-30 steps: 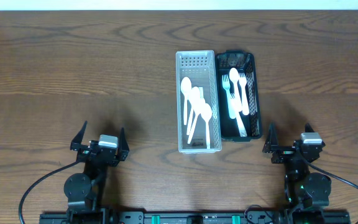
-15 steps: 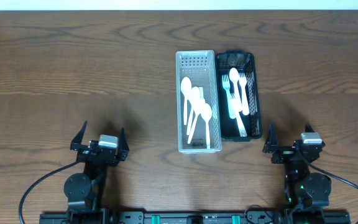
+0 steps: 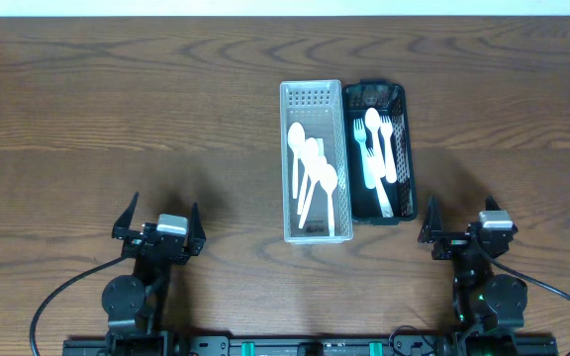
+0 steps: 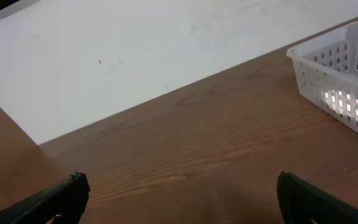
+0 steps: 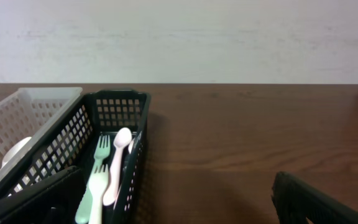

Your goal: Pack container

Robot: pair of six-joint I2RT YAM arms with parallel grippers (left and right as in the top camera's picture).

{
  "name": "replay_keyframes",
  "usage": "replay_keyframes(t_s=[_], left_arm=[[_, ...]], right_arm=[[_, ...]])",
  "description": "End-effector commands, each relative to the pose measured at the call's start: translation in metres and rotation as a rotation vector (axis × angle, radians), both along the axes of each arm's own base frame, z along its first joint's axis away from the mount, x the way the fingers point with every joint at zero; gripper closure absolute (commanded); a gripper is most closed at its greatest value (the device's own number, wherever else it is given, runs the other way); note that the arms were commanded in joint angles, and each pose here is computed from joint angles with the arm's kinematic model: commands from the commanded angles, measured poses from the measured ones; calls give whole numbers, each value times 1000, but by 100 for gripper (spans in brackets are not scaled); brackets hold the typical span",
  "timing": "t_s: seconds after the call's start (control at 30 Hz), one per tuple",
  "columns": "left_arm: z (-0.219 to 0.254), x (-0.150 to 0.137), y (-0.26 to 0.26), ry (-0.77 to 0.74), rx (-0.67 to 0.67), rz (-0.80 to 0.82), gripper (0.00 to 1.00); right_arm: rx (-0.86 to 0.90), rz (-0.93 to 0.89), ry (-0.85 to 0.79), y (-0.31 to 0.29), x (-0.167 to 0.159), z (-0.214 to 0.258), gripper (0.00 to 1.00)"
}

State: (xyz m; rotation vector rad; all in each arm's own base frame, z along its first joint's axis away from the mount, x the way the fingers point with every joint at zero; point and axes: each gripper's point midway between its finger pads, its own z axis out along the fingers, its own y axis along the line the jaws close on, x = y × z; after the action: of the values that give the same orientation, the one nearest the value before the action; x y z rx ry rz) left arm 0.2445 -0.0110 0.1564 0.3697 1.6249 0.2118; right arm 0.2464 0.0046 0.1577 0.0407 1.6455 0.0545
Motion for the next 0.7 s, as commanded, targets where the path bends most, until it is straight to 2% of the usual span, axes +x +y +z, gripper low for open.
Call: replay_keyframes(t_s=[0.0,0.67], left_arm=[[-15,-1,-1,45,-13,-8,2],[-15,-1,-1,45,-13,-8,2]], right_arm=[[-15,18,-1,4,0,-1,1],[-15,18,-1,4,0,-1,1]])
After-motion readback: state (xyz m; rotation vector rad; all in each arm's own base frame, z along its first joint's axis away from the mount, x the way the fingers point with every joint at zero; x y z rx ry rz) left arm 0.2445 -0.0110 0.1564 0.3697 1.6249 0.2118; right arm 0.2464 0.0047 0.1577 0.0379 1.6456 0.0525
